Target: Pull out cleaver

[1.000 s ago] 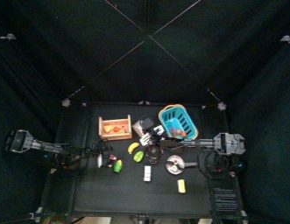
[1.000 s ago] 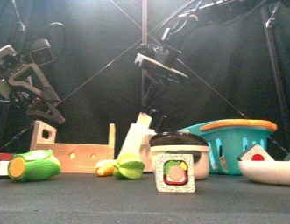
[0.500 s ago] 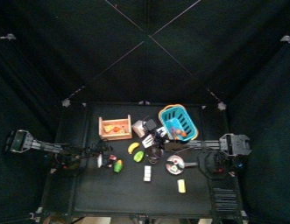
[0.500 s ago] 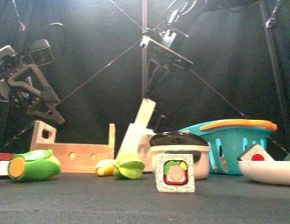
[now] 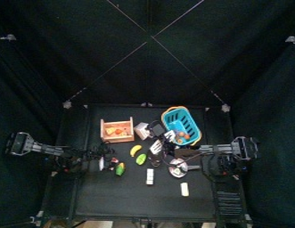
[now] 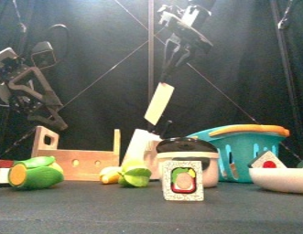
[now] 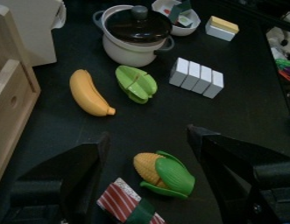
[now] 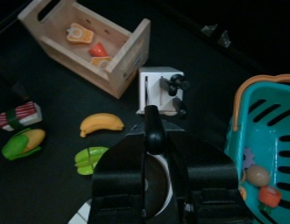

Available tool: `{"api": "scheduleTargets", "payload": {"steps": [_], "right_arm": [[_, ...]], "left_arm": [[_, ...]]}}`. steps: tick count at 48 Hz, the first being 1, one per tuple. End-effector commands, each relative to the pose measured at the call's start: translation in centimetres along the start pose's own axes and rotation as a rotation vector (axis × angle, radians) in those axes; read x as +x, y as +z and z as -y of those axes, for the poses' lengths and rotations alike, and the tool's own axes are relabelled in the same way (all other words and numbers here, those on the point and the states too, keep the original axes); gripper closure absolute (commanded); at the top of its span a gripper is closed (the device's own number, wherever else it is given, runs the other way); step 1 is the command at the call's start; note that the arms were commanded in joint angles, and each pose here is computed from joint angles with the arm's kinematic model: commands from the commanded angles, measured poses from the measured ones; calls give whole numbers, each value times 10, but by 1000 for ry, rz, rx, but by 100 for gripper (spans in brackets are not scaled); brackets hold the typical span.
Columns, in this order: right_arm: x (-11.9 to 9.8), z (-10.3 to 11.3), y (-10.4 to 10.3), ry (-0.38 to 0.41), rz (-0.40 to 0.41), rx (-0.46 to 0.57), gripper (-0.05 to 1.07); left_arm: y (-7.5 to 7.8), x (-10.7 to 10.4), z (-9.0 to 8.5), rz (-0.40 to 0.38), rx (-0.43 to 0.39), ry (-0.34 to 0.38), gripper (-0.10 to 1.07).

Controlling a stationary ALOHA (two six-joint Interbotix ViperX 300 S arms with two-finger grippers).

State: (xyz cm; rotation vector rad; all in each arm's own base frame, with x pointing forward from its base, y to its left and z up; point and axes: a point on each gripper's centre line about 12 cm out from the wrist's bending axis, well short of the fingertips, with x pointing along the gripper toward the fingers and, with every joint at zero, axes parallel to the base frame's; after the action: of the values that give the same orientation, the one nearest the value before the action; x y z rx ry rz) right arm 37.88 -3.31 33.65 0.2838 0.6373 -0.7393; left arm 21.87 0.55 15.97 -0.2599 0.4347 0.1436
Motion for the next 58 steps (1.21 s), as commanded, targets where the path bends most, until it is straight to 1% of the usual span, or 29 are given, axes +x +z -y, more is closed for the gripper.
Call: {"api": "scheduleTargets", "payload": {"steps": [1,8,14,22,26,30,34,36,45,58], "right_arm": [[-28,-4,2,69,56,-18,67],[-43,-16,-15,152,100,-68,67],[-50,-17,-29,209,152,-81,67],[-61,-7,-52,282,228,-81,67],[-60,2,-66,312,241,-57,67],[-58,10,-76,331,251,-36,67],[-57,16,-85,359,267,-42,67],[-56,17,-90,371,275,-62,67],[-59,18,-99,444,298,-128,67],[-57,20,-106,448,283,-137,67]], "left_arm": [[4,1,1,11,-2,-1,-4],[4,1,1,12,-1,-2,-4],[5,1,1,13,-1,-3,-4],[6,1,2,19,1,-4,-4],[7,1,2,22,3,-4,-4],[8,1,2,25,3,-5,-4],[7,2,2,25,5,-6,-4],[7,2,2,25,6,-6,-4],[8,1,3,30,26,-13,-4],[10,1,5,44,32,-20,-4]]}}
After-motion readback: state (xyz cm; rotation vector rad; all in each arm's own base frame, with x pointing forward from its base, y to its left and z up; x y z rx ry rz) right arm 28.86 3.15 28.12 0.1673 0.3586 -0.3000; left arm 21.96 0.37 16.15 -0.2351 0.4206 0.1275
